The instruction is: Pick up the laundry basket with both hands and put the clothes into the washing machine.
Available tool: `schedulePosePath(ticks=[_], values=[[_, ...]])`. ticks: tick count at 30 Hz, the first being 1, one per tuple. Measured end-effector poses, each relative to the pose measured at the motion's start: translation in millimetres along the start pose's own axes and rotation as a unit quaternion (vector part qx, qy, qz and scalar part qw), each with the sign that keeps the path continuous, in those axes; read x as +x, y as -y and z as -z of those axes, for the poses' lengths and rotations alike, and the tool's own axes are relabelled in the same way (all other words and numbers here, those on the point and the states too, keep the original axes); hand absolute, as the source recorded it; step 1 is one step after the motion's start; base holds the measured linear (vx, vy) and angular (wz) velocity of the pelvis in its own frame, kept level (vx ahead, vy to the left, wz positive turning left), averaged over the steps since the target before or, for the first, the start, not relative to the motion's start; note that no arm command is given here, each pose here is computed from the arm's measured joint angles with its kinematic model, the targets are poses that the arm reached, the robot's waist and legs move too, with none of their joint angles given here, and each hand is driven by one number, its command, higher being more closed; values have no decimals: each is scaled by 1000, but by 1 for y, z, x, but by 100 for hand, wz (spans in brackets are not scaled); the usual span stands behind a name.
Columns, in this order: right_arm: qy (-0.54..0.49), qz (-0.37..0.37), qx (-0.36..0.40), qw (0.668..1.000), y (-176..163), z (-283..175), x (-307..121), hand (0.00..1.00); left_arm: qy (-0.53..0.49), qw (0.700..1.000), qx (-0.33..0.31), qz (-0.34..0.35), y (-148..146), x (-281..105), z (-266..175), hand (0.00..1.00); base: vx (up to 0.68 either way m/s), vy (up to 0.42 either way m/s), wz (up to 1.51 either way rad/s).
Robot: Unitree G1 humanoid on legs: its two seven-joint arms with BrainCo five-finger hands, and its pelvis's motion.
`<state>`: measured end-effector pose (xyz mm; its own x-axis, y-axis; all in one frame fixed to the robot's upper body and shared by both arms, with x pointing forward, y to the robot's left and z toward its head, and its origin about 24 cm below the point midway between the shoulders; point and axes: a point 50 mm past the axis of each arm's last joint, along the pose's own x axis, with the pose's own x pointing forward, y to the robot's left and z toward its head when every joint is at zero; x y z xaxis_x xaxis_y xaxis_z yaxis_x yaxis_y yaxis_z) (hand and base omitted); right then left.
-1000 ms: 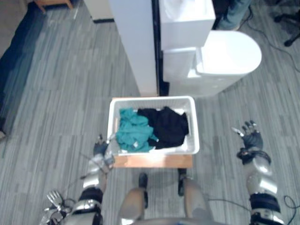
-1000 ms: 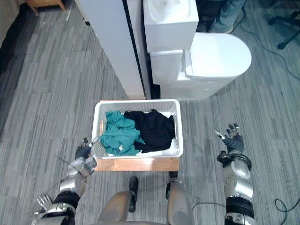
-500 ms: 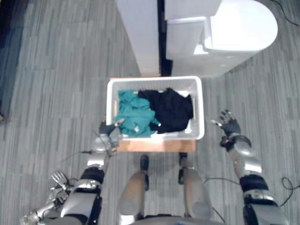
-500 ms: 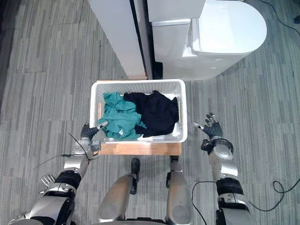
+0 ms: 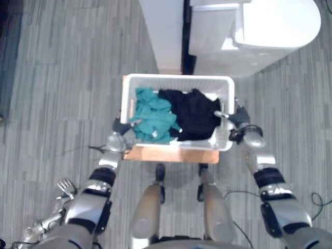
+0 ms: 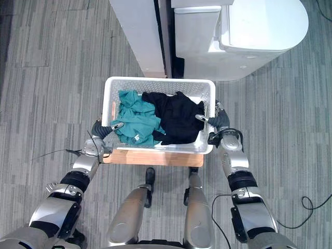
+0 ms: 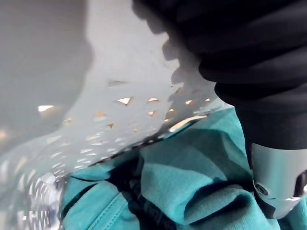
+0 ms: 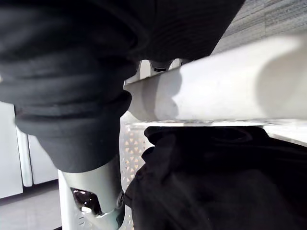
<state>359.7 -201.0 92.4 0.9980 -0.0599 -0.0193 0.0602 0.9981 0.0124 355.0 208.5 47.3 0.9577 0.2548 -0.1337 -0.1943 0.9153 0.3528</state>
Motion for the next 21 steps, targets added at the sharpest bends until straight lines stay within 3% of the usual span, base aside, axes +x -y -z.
schedulePosePath(ticks=[12,13,21], values=[[14,2,-20,1000,-7,-21,19,0,63,998,10,-23,-11,15,-44,0,-16,-17,6],[16,3,-20,1000,-7,-22,20,100,67,997,11,-24,-12,16,-48,100,-65,-39,12],[14,28,-6,999,-5,-37,34,100,109,993,32,-38,-23,26,-85,100,-73,-32,4]])
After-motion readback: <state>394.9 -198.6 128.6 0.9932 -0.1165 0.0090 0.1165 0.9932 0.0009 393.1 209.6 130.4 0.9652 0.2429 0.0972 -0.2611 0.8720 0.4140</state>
